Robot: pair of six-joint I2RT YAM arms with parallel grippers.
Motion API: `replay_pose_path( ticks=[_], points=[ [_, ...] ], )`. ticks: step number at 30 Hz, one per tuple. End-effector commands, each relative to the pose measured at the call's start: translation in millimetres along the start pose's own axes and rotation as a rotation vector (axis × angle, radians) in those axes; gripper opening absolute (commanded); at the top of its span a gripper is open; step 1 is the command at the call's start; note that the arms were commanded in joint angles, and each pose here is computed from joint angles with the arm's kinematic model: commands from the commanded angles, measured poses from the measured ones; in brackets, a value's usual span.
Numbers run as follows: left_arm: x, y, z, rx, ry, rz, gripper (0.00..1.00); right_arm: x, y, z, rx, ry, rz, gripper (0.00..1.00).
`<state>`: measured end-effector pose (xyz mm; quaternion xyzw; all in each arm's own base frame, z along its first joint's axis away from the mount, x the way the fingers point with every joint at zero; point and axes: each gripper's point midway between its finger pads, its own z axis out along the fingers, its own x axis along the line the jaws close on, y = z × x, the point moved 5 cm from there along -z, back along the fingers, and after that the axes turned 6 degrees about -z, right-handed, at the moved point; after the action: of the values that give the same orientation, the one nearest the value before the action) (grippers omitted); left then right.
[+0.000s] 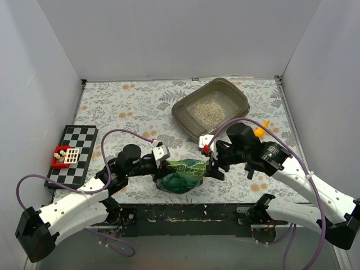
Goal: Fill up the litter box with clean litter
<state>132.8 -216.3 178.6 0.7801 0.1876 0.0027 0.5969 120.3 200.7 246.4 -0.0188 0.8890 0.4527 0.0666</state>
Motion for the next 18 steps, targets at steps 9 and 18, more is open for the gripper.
replay_pose_path(
  ticks=[9, 18],
  points=[
    [1.9, 7.6, -9.6, -0.066, 0.059, 0.007, 0.00, -0.2, -16.6, 36.7, -0.045, 0.076, -0.088, 0.81],
    [2.2, 8.4, -11.7, -0.078, 0.072, 0.015, 0.00, 11.7, -42.6, 63.4, -0.016, 0.181, -0.044, 0.76]
  ],
)
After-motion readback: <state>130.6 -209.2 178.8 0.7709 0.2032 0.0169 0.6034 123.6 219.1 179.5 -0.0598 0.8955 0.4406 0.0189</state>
